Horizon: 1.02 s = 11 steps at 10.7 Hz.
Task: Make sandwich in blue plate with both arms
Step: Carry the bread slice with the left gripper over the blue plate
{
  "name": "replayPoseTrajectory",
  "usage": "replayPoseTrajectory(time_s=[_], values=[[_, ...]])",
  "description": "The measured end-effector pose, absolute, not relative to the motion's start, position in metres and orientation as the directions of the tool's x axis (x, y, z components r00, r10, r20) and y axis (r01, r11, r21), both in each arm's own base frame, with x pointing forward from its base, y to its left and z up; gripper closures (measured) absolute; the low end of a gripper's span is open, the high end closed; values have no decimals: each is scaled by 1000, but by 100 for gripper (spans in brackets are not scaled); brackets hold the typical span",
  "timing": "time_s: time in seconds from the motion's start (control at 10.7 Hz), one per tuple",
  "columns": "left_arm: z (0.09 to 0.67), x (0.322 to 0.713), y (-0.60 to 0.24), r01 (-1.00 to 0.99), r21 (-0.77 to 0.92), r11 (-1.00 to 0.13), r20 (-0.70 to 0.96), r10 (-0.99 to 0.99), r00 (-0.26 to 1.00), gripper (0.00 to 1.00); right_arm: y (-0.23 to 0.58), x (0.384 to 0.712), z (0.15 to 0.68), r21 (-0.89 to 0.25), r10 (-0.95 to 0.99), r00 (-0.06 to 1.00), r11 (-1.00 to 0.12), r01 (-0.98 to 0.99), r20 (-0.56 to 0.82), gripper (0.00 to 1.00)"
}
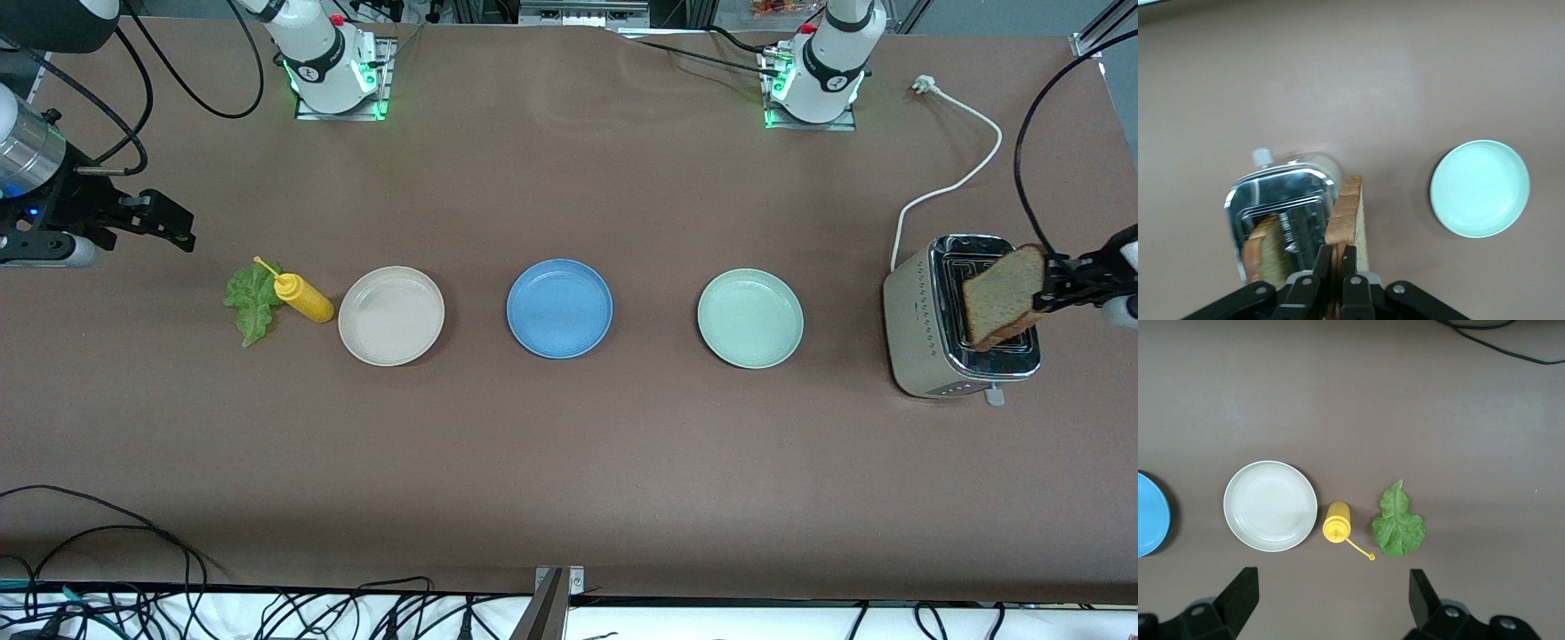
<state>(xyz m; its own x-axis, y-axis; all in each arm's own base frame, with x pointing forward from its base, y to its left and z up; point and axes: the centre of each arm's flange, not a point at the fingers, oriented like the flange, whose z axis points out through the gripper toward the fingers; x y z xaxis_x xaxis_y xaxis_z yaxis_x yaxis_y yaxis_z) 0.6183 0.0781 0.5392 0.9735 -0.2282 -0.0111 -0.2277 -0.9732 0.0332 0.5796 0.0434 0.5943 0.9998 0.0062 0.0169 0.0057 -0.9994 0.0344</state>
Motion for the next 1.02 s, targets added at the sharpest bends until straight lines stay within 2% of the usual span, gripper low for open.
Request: replayPoseTrajectory(time_s=[0.56,1.02], values=[[502,630,-62,-214,112,-970,-72,-223,972,91,41,579,594,18,0,1000,-1000,0,7,0],[475,613,-211,-136,164,-977,-148,-160,976,91,33,580,592,19,-13,1000,-1000,-13,3,0]])
